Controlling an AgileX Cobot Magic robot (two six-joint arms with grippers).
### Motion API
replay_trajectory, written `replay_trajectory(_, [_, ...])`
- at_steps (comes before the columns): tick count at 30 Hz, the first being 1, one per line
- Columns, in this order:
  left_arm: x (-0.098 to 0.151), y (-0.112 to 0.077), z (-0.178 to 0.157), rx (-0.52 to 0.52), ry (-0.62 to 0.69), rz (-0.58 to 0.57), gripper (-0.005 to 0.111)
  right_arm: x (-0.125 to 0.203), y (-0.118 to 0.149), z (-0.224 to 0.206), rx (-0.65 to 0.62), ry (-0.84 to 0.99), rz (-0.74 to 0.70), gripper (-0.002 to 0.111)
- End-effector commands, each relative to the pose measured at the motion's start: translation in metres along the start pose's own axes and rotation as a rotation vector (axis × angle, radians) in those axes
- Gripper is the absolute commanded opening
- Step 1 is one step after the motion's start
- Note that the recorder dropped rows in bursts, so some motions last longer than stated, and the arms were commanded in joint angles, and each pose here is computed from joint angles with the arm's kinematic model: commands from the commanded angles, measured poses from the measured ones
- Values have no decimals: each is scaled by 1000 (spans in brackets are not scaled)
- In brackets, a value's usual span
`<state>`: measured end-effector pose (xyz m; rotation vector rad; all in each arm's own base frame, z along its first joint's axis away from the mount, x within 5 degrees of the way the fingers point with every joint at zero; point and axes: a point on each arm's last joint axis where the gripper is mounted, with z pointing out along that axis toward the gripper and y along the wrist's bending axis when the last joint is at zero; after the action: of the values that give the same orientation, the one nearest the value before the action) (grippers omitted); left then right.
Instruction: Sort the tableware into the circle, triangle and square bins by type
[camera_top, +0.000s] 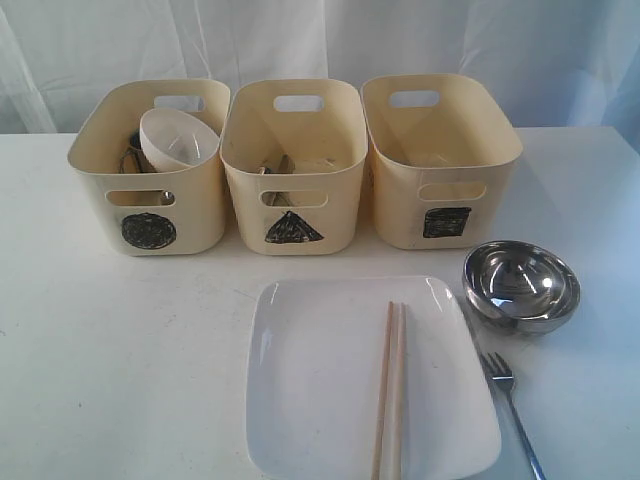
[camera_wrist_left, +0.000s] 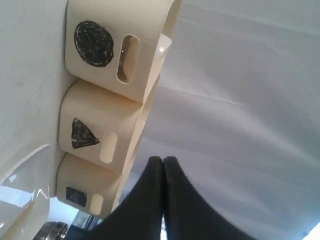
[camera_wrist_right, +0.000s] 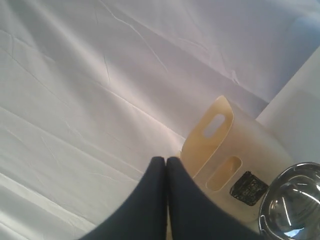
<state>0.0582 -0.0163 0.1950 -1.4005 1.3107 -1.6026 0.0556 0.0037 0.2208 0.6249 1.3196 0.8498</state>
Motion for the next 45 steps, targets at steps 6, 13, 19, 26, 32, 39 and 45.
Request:
replay_trajectory(6, [-9, -2, -2, 54, -144, 3, 0, 3, -3, -1, 29, 27, 46, 0])
replay_trajectory(13, [-14, 6, -4, -40, -196, 108, 0, -4, 16, -3, 13, 132, -82, 0])
replay_trajectory(19, [-21, 25, -8, -258, -270, 104, 0, -19, 40, -2, 13, 179, -201, 0])
replay_trajectory(26, [-20, 24, -8, -268, -247, 214, 0, -32, 64, 22, 79, 281, -355, 0])
replay_trajectory(32, [-17, 26, -7, -278, -210, 232, 0, -38, 80, 59, 148, 401, -465, 0])
replay_trajectory(39, [-17, 25, -7, -285, -197, 319, 0, -43, 92, 91, 161, 436, -525, 0])
replay_trajectory(45, [-17, 25, -7, -285, -183, 406, 0, -39, 101, 129, 183, 647, -694, 0])
